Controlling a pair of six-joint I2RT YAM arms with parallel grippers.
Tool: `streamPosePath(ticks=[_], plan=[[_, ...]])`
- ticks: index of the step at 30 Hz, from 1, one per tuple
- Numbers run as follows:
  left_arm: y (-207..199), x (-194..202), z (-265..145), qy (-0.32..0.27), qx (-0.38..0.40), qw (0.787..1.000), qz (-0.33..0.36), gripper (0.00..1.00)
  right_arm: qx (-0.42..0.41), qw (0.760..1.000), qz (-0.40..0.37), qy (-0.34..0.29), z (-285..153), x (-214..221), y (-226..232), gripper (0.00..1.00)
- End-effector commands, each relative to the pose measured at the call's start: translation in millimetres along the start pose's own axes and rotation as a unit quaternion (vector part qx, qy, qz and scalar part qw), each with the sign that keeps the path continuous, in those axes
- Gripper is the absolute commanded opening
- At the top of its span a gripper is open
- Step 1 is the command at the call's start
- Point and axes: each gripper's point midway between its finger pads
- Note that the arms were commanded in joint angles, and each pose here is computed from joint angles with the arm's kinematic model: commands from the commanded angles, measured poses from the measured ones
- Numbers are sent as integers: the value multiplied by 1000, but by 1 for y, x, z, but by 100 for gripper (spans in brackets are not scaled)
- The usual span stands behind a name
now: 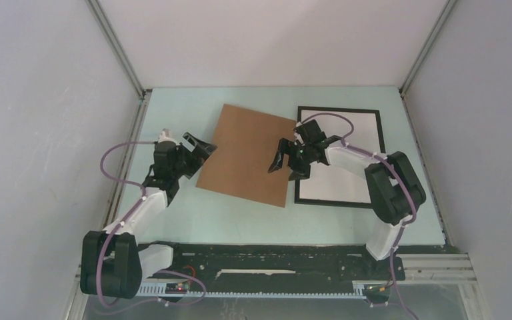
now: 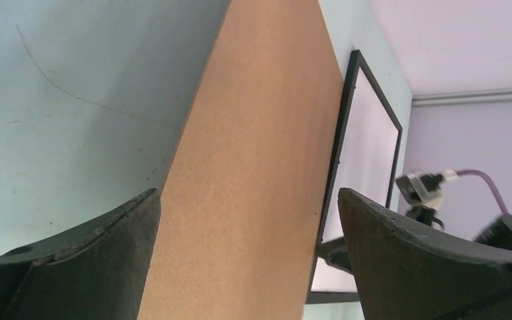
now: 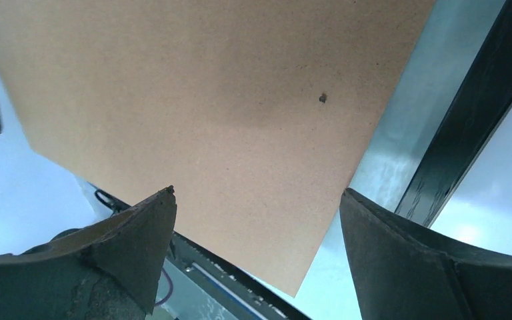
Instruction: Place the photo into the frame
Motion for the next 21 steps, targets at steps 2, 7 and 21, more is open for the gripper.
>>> streamPosePath(ticks=[2,7,21], plan=[[-23,83,-23,160,55,985,-40,99,-220,971,-92,-22,-71,13,144,96],[-54,82,-33,149,89,985,-22,99,-204,974,-93,-26,-83,20,141,96],[-45,164,-1,237,55,970,-26,100,-124,990,-24,-56,-88,12,29,97]])
Point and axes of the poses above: each gripper's point midway between its finger pads, its own z axis out along the fingers, its own y axis along the line the jaws close on, x = y × z, and after that the axes turned 1 degree about z, right-handed
